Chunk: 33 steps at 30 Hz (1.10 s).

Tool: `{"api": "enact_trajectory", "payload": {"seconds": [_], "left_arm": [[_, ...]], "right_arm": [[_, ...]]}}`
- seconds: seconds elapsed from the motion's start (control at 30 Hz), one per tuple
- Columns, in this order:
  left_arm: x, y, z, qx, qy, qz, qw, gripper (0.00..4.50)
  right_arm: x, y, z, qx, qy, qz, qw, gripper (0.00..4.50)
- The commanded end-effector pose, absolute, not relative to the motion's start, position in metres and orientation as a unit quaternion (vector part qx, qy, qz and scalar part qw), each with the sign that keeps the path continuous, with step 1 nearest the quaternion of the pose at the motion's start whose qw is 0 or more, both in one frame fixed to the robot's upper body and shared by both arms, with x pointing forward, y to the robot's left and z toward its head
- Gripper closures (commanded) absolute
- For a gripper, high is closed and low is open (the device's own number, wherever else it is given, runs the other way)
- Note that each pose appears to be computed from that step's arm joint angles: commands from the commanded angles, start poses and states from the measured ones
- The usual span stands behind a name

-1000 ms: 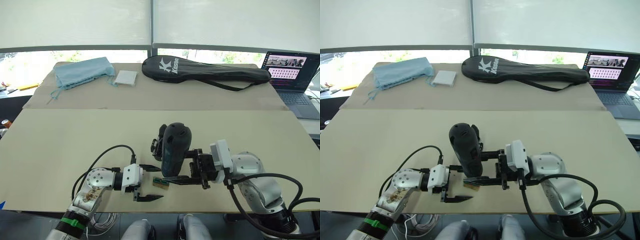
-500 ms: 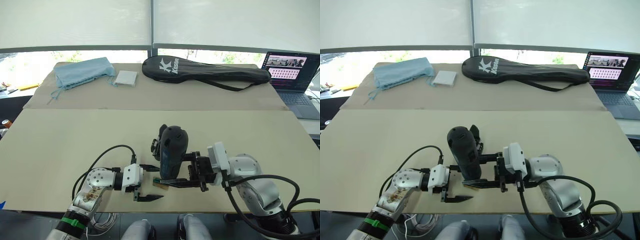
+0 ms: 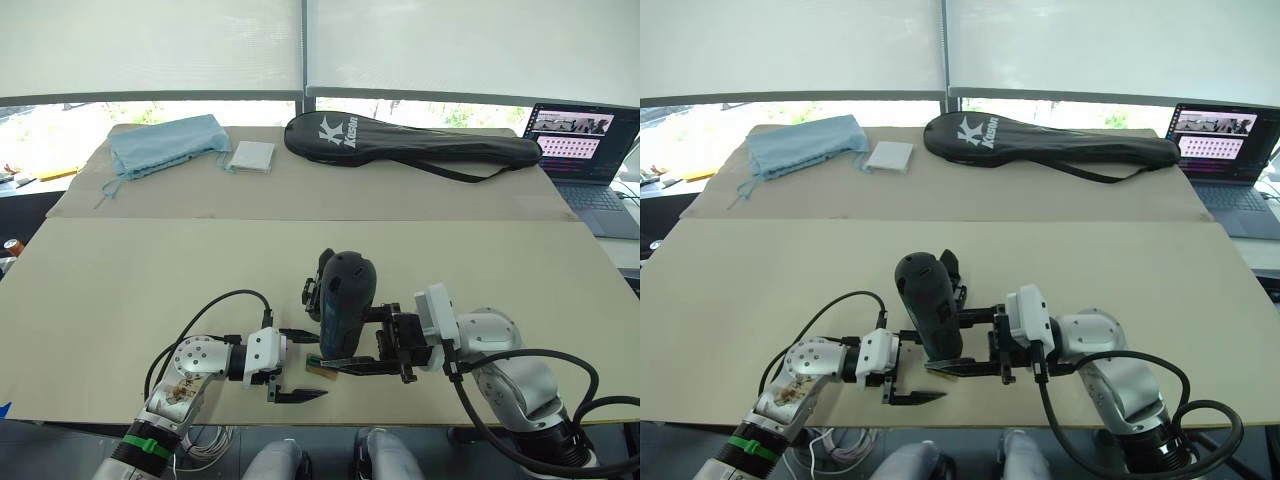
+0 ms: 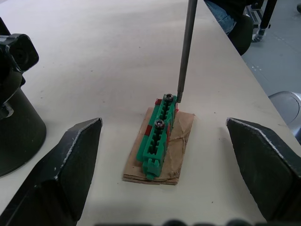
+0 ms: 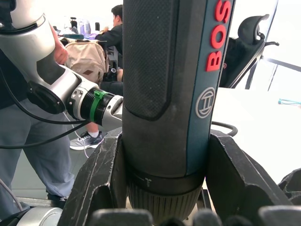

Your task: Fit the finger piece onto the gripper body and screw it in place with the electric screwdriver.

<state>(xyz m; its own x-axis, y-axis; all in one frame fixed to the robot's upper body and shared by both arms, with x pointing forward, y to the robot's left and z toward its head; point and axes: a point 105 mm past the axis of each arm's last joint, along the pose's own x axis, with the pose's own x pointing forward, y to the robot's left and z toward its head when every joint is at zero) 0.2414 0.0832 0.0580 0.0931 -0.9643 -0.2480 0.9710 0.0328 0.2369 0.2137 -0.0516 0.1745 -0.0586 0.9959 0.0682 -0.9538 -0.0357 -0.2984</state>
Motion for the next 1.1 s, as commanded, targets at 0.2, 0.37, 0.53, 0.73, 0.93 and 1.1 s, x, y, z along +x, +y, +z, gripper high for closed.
{"api": "enact_trajectory", "payload": {"seconds": [0.2,0.37,0.53,0.73,0.93,1.1], "left_arm": [[0.234,0.078,0.041,0.162,0.041,-0.681,0.713,0.0],[0.233,0.078,0.041,0.162,0.041,-0.682,0.712,0.0],[0.234,0.077,0.041,0.162,0.041,-0.682,0.712,0.0],[0.234,0.077,0.041,0.161,0.04,-0.682,0.712,0.0],[0.234,0.076,0.04,0.16,0.041,-0.682,0.712,0.0],[0.234,0.076,0.04,0.159,0.041,-0.682,0.713,0.0]], "right_arm": [[0.208,-0.052,0.196,-0.069,-0.18,0.716,0.671,2.59],[0.21,-0.052,0.206,-0.063,-0.194,0.708,0.676,2.59],[0.213,-0.053,0.205,-0.069,-0.189,0.705,0.68,2.59],[0.213,-0.055,0.198,-0.078,-0.173,0.709,0.679,2.59],[0.214,-0.057,0.194,-0.082,-0.166,0.707,0.682,2.59],[0.214,-0.056,0.193,-0.081,-0.163,0.708,0.682,2.59]]}}
